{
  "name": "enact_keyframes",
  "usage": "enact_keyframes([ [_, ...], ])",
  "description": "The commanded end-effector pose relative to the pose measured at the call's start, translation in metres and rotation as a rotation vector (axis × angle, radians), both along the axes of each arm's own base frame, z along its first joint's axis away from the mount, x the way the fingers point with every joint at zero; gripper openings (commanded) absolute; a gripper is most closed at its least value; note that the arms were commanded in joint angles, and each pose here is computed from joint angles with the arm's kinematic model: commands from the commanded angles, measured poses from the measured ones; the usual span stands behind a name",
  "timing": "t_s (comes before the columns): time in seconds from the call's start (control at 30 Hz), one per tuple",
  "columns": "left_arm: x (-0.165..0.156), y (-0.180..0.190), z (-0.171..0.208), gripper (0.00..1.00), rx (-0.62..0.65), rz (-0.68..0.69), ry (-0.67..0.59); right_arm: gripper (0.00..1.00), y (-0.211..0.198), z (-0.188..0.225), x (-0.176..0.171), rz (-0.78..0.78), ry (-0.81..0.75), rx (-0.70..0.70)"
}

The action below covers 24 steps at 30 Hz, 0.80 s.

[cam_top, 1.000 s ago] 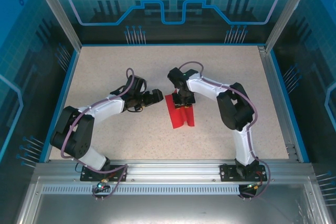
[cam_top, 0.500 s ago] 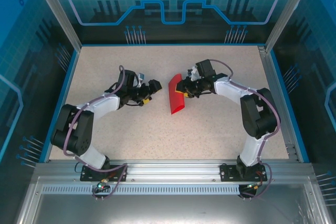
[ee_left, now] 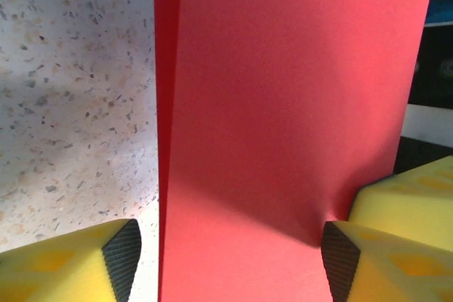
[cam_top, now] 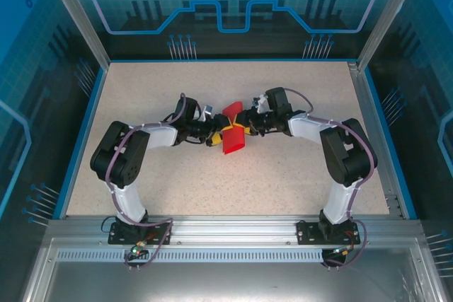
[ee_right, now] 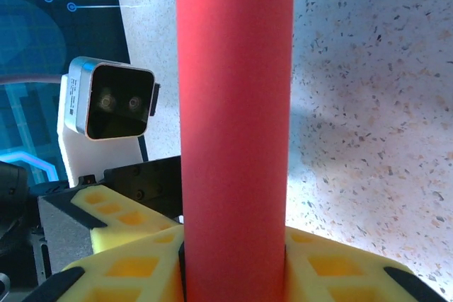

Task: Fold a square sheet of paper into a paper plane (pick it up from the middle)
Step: Fold the square sheet of paper in half at the center of the table.

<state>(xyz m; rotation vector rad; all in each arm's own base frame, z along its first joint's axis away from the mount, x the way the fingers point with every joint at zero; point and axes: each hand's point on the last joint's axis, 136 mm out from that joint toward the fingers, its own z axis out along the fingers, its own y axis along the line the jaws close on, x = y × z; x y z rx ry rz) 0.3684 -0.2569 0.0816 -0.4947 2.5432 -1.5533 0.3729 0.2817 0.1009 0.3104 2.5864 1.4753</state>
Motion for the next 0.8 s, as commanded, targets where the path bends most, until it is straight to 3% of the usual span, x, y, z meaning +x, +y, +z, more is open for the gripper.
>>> enact_keyframes([
  [0.0, 0.006, -0.005, 0.01, 0.67, -0.037, -0.007, -0.013, 0.35, -0.002, -0.021, -0.005, -0.013, 0.055, -0.012],
  [0.13, 0.005, 0.001, -0.005, 0.57, 0.014, 0.019, 0.024, 0.36, -0.008, -0.044, -0.012, -0.025, 0.109, -0.056],
  [0.47, -0.003, 0.012, -0.031, 0.54, 0.118, 0.034, 0.086, 0.44, -0.026, -0.063, -0.033, -0.013, 0.136, -0.194],
  [0.77, -0.008, 0.018, -0.028, 0.56, 0.169, 0.025, 0.067, 0.6, -0.038, -0.055, -0.04, 0.028, 0.114, -0.318],
])
